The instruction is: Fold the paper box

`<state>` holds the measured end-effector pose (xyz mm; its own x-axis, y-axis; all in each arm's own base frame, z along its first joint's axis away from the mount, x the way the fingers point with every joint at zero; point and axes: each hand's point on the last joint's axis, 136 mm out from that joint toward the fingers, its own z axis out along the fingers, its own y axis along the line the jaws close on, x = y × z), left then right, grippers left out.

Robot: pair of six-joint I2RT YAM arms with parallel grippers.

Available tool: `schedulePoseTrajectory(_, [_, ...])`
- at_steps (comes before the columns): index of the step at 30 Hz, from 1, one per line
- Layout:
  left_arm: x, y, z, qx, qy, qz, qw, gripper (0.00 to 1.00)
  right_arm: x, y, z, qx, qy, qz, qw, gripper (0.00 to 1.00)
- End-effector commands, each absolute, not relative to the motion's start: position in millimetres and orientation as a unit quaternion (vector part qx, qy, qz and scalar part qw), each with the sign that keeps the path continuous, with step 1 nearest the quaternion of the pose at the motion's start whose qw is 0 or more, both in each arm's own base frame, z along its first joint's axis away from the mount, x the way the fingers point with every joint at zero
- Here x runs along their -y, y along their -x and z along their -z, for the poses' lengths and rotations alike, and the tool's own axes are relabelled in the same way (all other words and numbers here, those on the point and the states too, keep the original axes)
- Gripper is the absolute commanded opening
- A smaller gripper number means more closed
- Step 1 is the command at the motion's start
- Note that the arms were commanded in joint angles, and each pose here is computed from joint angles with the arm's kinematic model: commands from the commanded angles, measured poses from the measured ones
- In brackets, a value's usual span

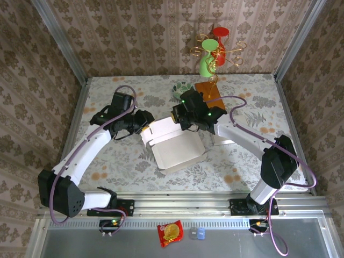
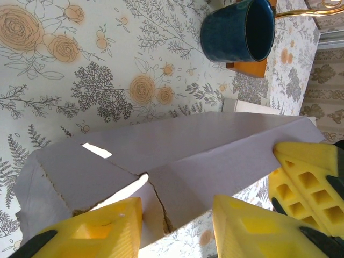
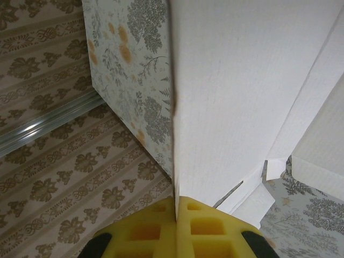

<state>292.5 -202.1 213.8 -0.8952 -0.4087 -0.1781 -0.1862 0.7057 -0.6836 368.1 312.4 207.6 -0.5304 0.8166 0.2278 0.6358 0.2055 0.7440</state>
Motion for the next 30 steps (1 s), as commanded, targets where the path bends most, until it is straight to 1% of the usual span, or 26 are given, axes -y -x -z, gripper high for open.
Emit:
schedulePoseTrajectory(1, [196.7, -295.8, -221.9, -0.911, 0.139, 0.338, 0.19, 0.4, -309.9, -369.1, -199.9, -0.772, -0.461, -0.425, 0.111, 0.0])
schedulePoseTrajectory(5, [178.7, -292.1, -227.8, -0.917, 0.118, 0.31, 0.22, 0.41, -304.9, -374.0, -194.9, -0.769, -0.438, -0.446, 0.133, 0.0])
schedulePoseTrajectory(11, [154.3, -287.2, -213.1, -0.925, 0.09, 0.274, 0.248, 0.39, -313.3, -380.9, -186.3, -0.763, -0.395, -0.492, 0.144, 0.0])
schedulePoseTrajectory(17, [134.2, -277.4, -174.3, -0.936, 0.071, 0.244, 0.245, 0.35, -316.0, -382.6, -162.5, -0.774, -0.357, -0.502, 0.144, 0.0])
schedulePoseTrajectory(18, [132.0, -276.2, -168.5, -0.936, 0.069, 0.244, 0.243, 0.32, -314.9, -382.8, -157.5, -0.771, -0.355, -0.508, 0.148, 0.0])
schedulePoseTrajectory(21, [127.5, -272.8, -156.5, -0.937, 0.065, 0.242, 0.242, 0.26, -312.1, -381.7, -152.5, -0.764, -0.343, -0.522, 0.162, 0.0])
schedulePoseTrajectory(26, [122.0, -265.1, -138.2, -0.94, 0.053, 0.23, 0.247, 0.25, -314.0, -378.3, -148.9, -0.765, -0.316, -0.535, 0.169, 0.0])
schedulePoseTrajectory(30, [124.0, -262.9, -124.2, -0.934, 0.041, 0.24, 0.26, 0.24, -314.2, -374.3, -138.9, -0.768, -0.294, -0.543, 0.171, 0.0])
